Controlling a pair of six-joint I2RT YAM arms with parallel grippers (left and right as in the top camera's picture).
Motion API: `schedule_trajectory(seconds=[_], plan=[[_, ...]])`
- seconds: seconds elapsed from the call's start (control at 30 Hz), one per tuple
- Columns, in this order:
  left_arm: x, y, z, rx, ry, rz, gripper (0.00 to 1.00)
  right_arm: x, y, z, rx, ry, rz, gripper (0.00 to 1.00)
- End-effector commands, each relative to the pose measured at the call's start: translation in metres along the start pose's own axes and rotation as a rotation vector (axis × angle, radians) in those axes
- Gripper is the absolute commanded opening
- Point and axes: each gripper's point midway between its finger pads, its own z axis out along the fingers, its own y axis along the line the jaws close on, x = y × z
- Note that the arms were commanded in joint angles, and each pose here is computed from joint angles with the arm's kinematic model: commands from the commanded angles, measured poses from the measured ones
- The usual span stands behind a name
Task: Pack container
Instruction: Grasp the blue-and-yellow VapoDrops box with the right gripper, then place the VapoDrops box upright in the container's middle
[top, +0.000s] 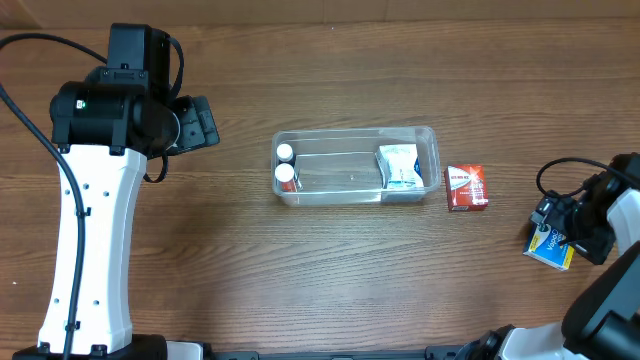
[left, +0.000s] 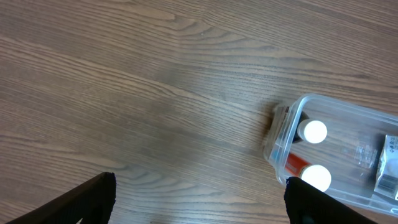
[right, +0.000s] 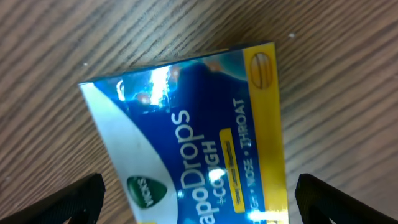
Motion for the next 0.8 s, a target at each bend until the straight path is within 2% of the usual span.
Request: schedule_trajectory(seconds=[0.0,0.3,0.47,0.77], plan=[[0.000,0.000,0.000,0.001,-0.004,0.021,0.88,-0.001,-0.002,0.012,0.015,0.028,-0.011,1.00],[0.001,-0.001,-0.001,0.005,-0.003,0.021,0.88,-0.005,0.003,0.025,-0.016,0.033,-0.002,1.00],[0.001,-0.001,-0.001,0.007,-0.001,0.021,0.88,-0.003,0.003,0.025,-0.015,0.043,-0.003,0.88],[0.001,-0.001,-0.001,0.006,0.001,0.021,0.88,-0.002,0.003,0.025,-0.015,0.046,-0.002,0.77]])
